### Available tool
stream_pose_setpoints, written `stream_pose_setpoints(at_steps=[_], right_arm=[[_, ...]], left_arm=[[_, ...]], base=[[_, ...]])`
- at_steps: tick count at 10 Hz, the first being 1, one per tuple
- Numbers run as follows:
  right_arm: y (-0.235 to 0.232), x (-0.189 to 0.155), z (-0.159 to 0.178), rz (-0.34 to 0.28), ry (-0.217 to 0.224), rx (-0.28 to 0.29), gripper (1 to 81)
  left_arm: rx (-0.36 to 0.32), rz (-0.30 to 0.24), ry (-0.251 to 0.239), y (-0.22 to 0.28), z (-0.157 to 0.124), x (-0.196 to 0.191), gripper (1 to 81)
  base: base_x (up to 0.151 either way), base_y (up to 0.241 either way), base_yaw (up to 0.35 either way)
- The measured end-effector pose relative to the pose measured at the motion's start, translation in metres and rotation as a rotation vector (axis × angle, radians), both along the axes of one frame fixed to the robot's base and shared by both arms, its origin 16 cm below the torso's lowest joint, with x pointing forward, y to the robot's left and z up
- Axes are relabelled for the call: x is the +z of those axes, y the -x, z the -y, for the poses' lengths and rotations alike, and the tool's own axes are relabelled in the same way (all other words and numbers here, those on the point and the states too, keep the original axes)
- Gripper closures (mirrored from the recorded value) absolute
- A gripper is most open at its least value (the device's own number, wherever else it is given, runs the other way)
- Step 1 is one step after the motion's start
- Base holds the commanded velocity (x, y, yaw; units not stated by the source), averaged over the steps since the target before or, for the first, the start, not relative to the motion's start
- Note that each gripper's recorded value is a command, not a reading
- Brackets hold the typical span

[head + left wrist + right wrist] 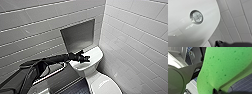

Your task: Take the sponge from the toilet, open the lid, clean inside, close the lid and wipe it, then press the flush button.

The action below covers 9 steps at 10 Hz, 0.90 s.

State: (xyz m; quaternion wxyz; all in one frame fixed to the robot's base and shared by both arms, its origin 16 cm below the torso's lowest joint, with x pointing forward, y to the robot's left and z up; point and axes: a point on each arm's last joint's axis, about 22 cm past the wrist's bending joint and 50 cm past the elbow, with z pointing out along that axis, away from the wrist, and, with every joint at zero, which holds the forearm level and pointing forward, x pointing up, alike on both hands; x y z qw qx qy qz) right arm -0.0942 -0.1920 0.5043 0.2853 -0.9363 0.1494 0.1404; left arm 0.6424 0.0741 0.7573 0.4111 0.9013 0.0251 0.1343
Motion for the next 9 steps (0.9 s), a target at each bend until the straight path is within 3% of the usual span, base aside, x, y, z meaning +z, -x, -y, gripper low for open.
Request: stream_pose_setpoints(at_steps=[3, 9], right_arm=[[0.000, 0.000, 0.000, 0.000, 0.000, -0.001, 81.1], [0.001, -0.001, -0.001, -0.011, 0.000, -0.005, 81.1]], left_arm=[[0.045, 0.032, -0.035, -0.029, -0.011, 0.005, 81.1], [0.069, 0.071, -0.090, -0.063, 0.002, -0.002, 81.1]], base=[[0.000, 0.000, 0.000], [0.000, 0.000, 0.000]])
